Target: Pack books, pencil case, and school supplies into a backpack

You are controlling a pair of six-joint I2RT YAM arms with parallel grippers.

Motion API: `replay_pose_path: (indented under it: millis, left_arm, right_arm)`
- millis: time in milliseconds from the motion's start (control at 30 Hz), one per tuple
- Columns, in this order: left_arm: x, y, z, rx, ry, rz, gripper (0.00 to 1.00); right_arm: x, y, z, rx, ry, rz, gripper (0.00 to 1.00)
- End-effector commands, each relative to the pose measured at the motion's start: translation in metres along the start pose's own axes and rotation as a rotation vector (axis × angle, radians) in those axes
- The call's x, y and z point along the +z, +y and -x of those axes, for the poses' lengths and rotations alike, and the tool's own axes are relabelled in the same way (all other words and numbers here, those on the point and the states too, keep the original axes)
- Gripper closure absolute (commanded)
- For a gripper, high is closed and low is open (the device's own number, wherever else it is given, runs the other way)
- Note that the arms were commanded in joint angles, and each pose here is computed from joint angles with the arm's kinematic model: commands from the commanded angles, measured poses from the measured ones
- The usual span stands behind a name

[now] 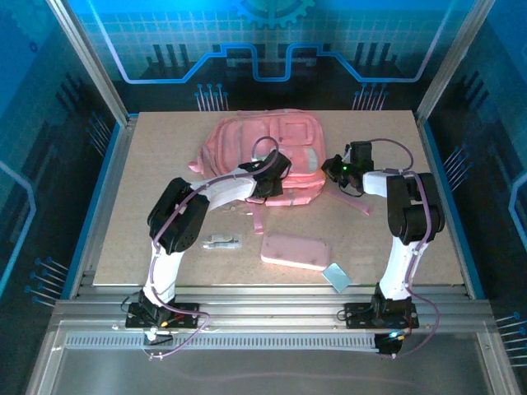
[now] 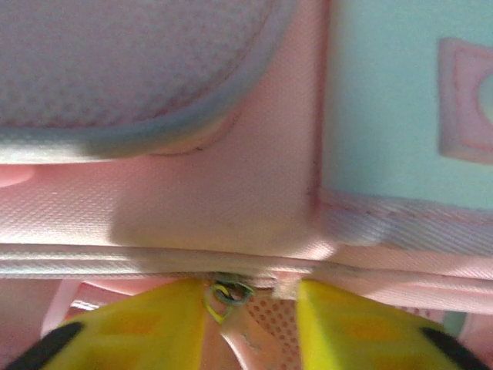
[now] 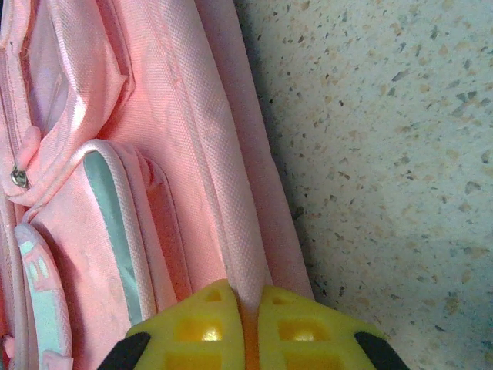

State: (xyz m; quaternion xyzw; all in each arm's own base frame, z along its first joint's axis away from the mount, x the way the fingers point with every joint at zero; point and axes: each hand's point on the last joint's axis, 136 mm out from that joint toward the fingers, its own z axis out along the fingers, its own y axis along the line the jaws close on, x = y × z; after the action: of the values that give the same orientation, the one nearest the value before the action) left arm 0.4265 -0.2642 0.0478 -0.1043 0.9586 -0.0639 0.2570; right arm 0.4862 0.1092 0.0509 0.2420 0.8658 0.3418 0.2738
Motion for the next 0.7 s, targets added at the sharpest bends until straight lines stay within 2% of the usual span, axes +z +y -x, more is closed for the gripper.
replay_pose_path:
  millis: [0,200,267,533,667]
  left_arm:
    - [0.011,0.01,-0.002,-0.029,0.016,0.016,0.77]
    - [-0.009,0.018,-0.003,-0.005,0.018,0.002,0.92]
    - [-0.017,0.024,-0.005,0.018,0.032,0.003,1.0]
    - [-0.036,0.07,0.009,0.2,0.09,0.034,1.0]
    - [-0.042,0.104,0.026,0.332,0.084,0.147,1.0]
  right_arm:
    - [-0.001,-0.01,-0.017,0.004,0.047,-0.051,1.0]
    - [-0.003,-0.018,-0.01,0.03,0.028,-0.078,1.0]
    - [-0.004,-0.021,-0.006,0.037,0.017,-0.085,1.0]
    - [-0.018,-0.031,0.02,0.038,-0.049,-0.13,1.0]
    - [-0.023,-0.033,0.028,0.042,-0.066,-0.133,1.0]
